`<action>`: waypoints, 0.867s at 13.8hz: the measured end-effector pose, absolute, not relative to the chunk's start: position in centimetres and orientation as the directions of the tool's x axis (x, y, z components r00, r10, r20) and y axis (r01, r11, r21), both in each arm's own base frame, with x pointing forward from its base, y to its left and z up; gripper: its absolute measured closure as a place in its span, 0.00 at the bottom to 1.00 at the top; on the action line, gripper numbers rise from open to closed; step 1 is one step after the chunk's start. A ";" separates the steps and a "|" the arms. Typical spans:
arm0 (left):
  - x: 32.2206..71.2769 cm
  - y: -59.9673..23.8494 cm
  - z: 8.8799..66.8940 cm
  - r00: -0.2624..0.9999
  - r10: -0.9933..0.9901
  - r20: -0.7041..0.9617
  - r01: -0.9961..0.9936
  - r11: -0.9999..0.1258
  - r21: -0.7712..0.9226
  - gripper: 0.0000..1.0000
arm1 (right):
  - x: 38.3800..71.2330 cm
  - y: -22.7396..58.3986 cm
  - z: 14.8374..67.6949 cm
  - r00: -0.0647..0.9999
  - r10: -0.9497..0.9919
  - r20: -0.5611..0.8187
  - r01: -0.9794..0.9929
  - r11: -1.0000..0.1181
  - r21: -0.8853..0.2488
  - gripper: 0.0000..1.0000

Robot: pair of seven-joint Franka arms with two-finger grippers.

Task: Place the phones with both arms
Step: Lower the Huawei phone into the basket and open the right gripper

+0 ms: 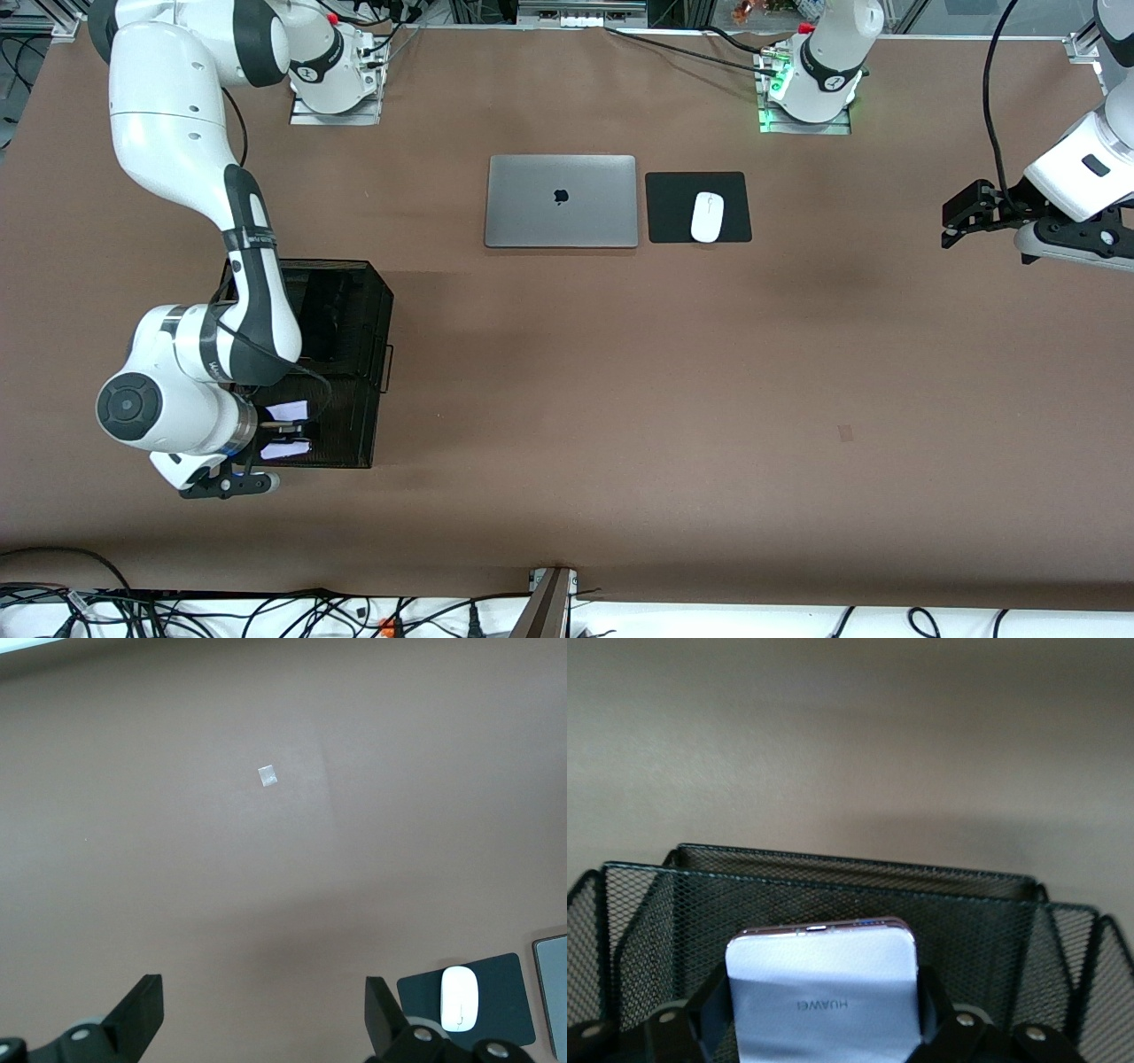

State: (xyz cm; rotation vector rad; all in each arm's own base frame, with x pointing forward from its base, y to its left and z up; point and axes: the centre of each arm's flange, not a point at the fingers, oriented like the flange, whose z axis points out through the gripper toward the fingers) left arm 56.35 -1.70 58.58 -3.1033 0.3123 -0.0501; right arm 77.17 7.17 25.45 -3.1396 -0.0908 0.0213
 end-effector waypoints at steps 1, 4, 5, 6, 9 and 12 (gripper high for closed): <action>56.3 -1.7 58.6 0.979 -0.200 0.029 -0.199 -0.980 -0.025 0.00 | 77.0 7.1 25.0 0.999 0.049 -0.021 0.049 -0.999 -0.014 0.10; 56.3 -1.7 58.6 0.979 -0.200 0.028 -0.199 -0.980 -0.025 0.00 | 77.1 7.1 25.9 0.999 0.045 -0.007 0.045 -0.999 -0.022 0.00; 56.3 -1.7 58.6 0.979 -0.200 0.028 -0.199 -0.980 -0.025 0.00 | 77.2 7.1 27.0 0.999 0.044 0.004 0.045 -0.999 -0.023 0.00; 56.3 -1.7 58.6 0.979 -0.200 0.028 -0.200 -0.980 -0.025 0.00 | 77.2 7.0 28.6 0.999 0.044 0.009 0.044 -0.999 -0.026 0.00; 56.3 -1.7 58.5 0.979 -0.200 0.026 -0.199 -0.980 -0.025 0.00 | 75.7 6.7 36.8 0.999 0.047 -0.022 0.046 -0.998 -0.044 0.00; 56.3 -1.7 58.5 0.980 -0.200 0.025 -0.199 -0.980 -0.025 0.00 | 72.1 5.3 45.9 0.995 0.050 -0.092 0.048 -0.999 -0.023 0.00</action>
